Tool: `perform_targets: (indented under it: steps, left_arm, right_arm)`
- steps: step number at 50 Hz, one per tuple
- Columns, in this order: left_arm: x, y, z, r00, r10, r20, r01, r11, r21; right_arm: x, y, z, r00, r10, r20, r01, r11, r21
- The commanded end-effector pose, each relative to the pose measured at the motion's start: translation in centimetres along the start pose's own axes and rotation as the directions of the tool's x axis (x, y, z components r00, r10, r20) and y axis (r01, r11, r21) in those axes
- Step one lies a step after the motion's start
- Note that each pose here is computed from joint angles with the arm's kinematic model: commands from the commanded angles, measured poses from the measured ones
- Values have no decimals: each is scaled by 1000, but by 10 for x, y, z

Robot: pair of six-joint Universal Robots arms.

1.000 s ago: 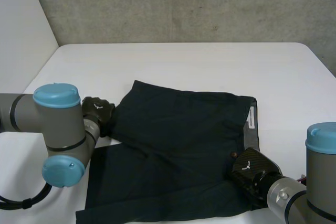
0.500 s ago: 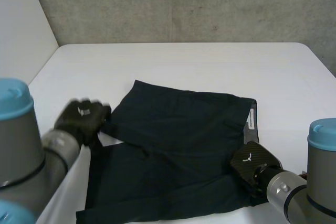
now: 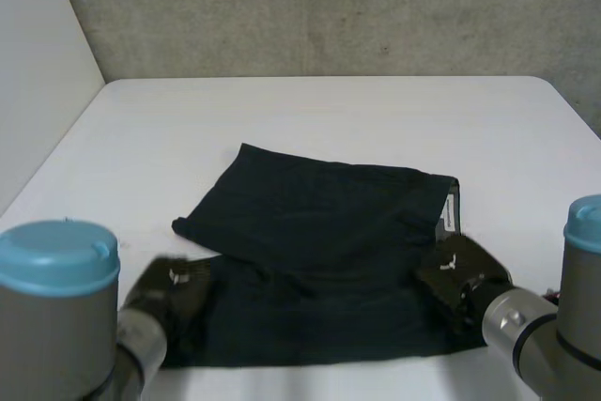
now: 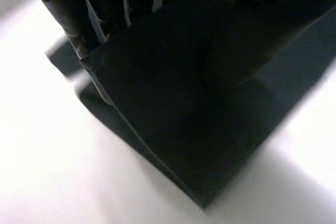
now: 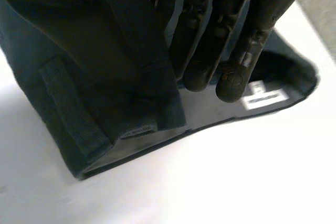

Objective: Fold the shorts.

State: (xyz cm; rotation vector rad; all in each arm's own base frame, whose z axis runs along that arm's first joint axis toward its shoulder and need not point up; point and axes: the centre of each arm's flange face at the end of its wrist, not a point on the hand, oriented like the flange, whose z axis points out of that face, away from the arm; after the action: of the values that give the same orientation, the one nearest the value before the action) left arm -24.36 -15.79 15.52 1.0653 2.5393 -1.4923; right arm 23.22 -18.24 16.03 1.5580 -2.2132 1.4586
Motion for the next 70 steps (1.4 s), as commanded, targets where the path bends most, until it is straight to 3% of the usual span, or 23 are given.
perform_targets:
  steps: [1,7,15,23,32,42,47,51,54,56,59,62,63,67,70]
  left_arm:
    - [-22,-80,30,990,4,140,-52,940,337]
    - [-27,-113,74,970,58,236,-159,885,437]
    - [-41,-120,153,928,122,352,-277,857,435]
    - [-31,-112,208,931,121,344,-289,821,493]
    - [-12,-105,228,939,121,323,-297,759,580]
    - [-5,-108,227,946,155,285,-306,716,627]
    - [-11,-118,218,941,125,314,-304,717,628]
    - [-37,-158,179,929,48,366,-298,682,667]
    - [-47,-172,147,942,-14,335,-240,669,704]
    - [-54,-180,120,955,-69,289,-174,658,733]
    - [-54,-174,97,968,-100,231,-100,689,718]
    - [-49,-150,77,982,-113,148,-5,779,628]
    - [-43,-135,69,987,-122,104,43,827,560]
    - [-29,-99,57,984,-178,6,162,913,374]
    - [-23,-80,53,973,-228,-34,229,933,279]
  right_arm:
    - [34,-36,0,993,-12,-119,26,992,121]
    - [70,-69,6,974,-4,-227,55,974,218]
    - [102,-88,60,950,8,-313,80,960,268]
    - [108,-67,139,929,10,-369,73,975,211]
    - [100,-41,179,921,-18,-388,68,991,116]
    - [102,-45,173,925,-15,-379,57,993,101]
    - [134,-75,137,884,52,-464,24,987,157]
    - [167,-98,95,836,180,-518,-40,962,270]
    - [178,-108,72,816,259,-518,-82,937,339]
    - [175,-111,56,825,303,-476,-119,918,378]
    - [157,-100,45,869,314,-382,-182,921,343]
    - [131,-75,37,905,328,-269,-266,933,242]
    - [123,-68,36,910,339,-240,-291,932,214]
    - [83,-35,38,908,398,-131,-383,915,126]
    - [63,-15,46,907,402,-124,-384,912,147]
